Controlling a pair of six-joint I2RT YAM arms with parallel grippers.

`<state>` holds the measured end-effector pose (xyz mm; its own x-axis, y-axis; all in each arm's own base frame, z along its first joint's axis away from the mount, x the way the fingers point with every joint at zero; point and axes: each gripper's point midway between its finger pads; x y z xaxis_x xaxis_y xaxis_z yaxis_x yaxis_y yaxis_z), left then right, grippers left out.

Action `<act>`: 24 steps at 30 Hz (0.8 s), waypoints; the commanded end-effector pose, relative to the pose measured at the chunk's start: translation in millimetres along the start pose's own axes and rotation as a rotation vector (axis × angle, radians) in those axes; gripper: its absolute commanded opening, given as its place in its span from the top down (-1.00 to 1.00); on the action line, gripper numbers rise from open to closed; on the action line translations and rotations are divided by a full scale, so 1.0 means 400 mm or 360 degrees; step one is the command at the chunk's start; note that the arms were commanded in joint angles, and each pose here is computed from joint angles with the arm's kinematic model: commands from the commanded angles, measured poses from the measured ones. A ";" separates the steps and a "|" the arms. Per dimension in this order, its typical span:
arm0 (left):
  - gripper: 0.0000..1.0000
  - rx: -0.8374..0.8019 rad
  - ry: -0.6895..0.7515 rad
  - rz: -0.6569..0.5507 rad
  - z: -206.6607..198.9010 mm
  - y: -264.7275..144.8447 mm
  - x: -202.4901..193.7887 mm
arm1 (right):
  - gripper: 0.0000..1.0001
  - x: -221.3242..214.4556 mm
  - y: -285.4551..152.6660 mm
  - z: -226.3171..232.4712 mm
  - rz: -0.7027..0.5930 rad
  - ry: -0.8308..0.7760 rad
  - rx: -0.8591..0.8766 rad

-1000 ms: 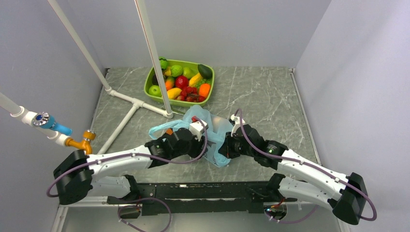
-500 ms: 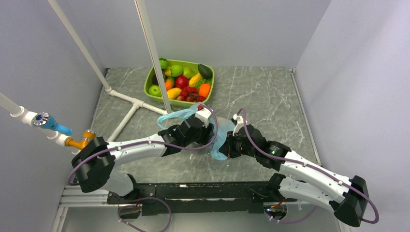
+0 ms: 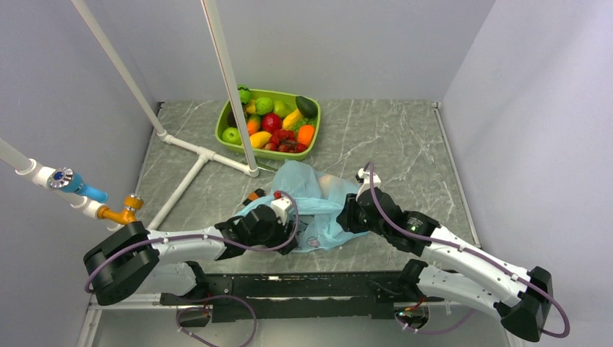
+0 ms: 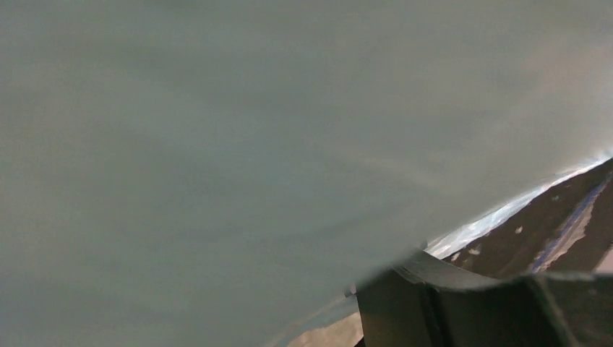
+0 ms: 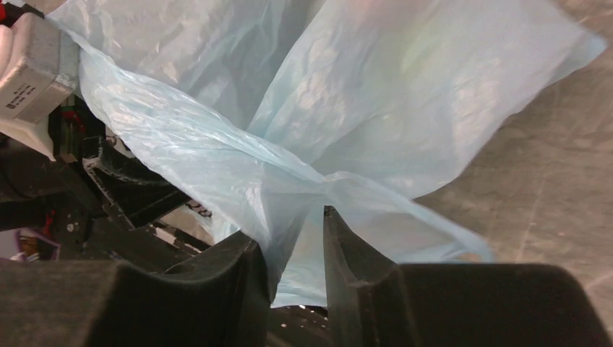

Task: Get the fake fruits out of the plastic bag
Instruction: Adjust the plastic bag at the center of the board.

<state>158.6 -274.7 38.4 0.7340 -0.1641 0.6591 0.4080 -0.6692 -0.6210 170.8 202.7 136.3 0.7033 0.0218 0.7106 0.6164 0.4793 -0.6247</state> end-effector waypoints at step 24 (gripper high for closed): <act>-0.98 -0.0698 0.0351 -0.0153 -0.310 -0.357 0.218 | -0.31 0.115 -0.226 0.351 -0.0011 -0.0528 0.1173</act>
<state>124.0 -292.3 222.2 0.5792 -0.0952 0.8096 0.2906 -0.9038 -0.3142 115.2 251.3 232.4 0.5651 0.2499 0.7863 0.2954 0.8286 -0.4756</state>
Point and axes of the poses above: each gripper's point midway between its finger pads, its own y axis out along the fingers, its own z axis along the line the jaws close on, x = y × z, and after that the axes turned 6 degrees about -y, right-handed
